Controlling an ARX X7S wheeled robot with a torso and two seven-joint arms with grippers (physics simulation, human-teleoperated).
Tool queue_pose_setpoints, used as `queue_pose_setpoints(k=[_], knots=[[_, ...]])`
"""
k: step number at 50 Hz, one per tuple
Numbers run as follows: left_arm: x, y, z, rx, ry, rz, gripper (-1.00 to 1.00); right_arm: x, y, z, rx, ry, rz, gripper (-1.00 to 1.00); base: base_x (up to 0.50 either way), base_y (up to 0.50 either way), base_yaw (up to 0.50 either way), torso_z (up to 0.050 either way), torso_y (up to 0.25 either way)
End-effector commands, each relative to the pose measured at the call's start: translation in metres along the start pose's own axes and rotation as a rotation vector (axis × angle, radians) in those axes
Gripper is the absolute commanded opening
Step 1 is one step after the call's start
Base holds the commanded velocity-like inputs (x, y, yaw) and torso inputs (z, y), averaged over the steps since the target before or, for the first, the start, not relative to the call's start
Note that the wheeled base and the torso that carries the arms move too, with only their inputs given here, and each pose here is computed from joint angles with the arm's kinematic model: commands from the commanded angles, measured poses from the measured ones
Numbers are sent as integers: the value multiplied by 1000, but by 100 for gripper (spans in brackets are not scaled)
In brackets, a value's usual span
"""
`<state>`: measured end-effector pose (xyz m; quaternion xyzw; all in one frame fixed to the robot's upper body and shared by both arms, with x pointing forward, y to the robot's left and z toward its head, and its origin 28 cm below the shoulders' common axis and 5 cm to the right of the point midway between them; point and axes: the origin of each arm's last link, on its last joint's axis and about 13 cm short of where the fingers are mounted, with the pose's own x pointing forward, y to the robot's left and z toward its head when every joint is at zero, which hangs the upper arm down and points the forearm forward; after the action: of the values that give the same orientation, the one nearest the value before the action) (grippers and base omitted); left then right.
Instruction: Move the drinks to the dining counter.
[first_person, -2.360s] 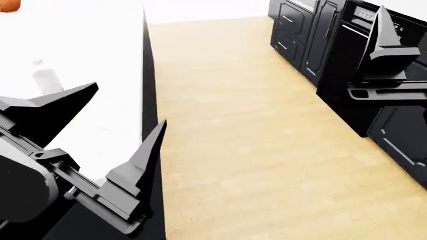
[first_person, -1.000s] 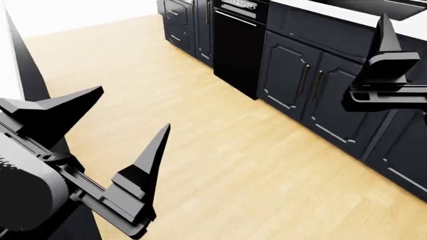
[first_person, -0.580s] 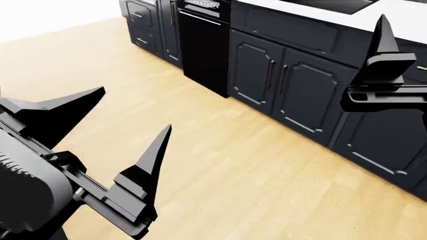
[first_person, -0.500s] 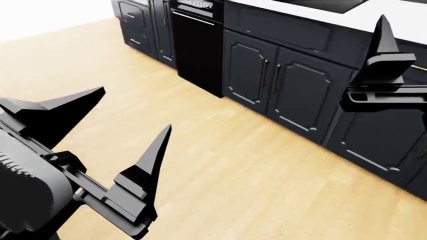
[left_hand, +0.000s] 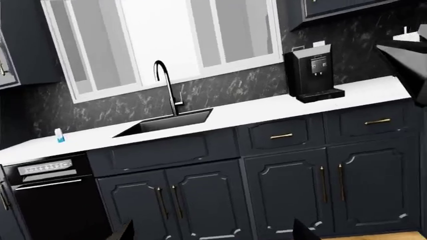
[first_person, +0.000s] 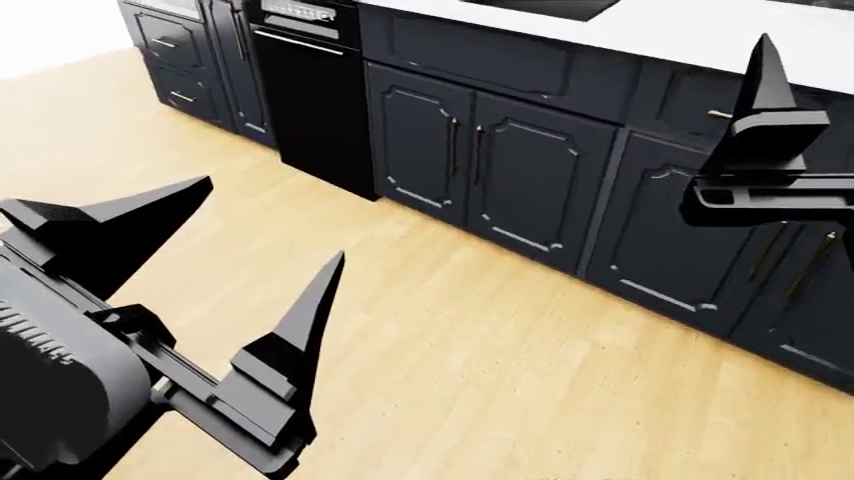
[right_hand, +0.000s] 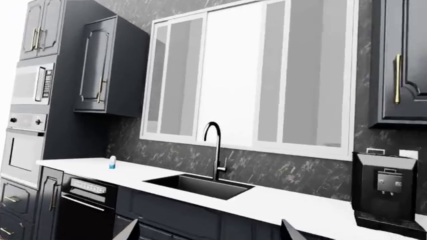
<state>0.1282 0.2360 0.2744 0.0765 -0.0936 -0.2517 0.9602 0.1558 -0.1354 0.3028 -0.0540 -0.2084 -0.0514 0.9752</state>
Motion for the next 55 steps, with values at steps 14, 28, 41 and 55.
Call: queue_pose_setpoints(k=[14,28,41,55], knots=[[2,1,0,2,2,-4,100,1,2,0,-1,9,27,100,121,77,-500,0,0],[1,1,-1,-4,4,0,100,0,3,-1,14,15,55,100,148,77,-500,0,0],[2,1,-3,-5,8,-1,100,1,4,-2,54,14,85,100,238,58,-462,0,0],[4,2,-2,-6,9,-7,100,3,5,-2,77,13,93,100,423,-375,0,0,1]])
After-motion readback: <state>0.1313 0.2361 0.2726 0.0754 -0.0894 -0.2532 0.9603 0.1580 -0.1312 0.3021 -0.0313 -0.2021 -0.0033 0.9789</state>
